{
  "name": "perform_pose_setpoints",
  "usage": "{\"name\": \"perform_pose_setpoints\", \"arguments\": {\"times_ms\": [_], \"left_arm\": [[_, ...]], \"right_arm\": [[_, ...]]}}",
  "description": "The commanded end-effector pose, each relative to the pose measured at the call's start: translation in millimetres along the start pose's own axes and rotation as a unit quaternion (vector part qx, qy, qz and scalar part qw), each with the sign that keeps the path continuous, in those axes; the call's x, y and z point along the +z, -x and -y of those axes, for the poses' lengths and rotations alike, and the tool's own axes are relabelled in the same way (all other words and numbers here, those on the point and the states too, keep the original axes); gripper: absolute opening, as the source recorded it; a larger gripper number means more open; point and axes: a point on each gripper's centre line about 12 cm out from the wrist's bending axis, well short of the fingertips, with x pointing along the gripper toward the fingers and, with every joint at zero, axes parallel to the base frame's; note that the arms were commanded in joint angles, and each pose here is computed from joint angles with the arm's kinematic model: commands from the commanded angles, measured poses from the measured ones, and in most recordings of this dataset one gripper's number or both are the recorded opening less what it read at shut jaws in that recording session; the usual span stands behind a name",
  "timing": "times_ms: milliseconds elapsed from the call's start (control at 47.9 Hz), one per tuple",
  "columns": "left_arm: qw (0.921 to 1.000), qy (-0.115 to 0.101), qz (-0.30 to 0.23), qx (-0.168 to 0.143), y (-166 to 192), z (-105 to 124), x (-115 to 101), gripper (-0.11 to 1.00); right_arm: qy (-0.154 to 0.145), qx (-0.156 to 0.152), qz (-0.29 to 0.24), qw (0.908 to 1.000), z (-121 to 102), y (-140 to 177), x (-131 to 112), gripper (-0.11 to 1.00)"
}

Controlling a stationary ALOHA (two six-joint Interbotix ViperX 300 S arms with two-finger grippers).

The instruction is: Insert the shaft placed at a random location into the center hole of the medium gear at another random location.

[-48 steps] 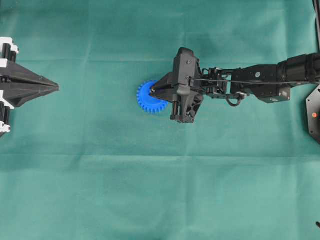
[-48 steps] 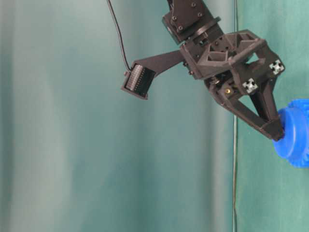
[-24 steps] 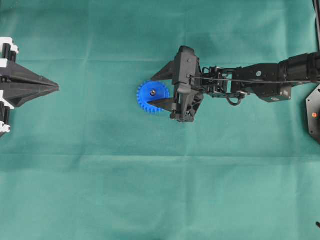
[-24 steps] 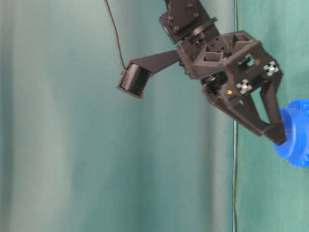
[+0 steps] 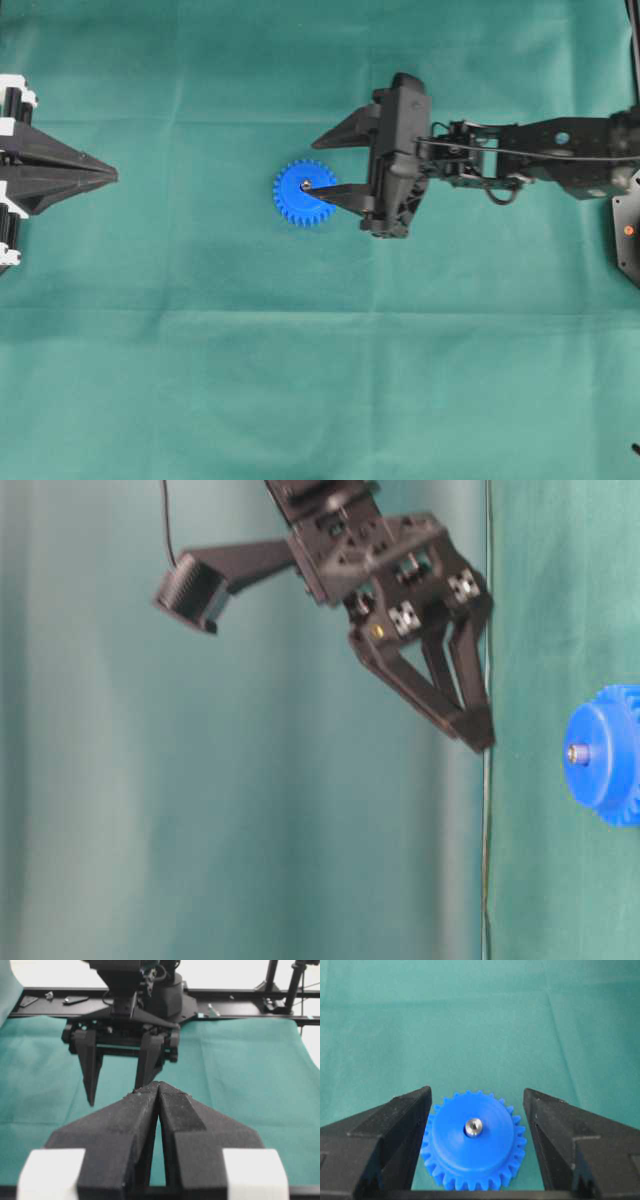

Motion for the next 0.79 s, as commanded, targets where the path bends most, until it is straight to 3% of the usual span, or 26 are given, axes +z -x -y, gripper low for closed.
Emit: {"name": "perform_pose_setpoints", "arguments": {"times_ms": [0, 480, 772], "left_arm": [[1.0, -0.001, 0.007, -0.001, -2, 0, 6, 0.0], [1.0, -0.001, 0.004, 0.0, -2, 0, 5, 0.0], [1.0, -0.001, 0.005, 0.0, -2, 0, 5, 0.0]], "right_arm": [[-0.003, 0.002, 0.025, 0.9997, -1, 13, 16, 0.78], [-0.017, -0.002, 0.033, 0.9993, 0, 63, 3, 0.78], [-0.022, -0.004, 0.034, 0.9992, 1, 70, -1, 0.78]]}}
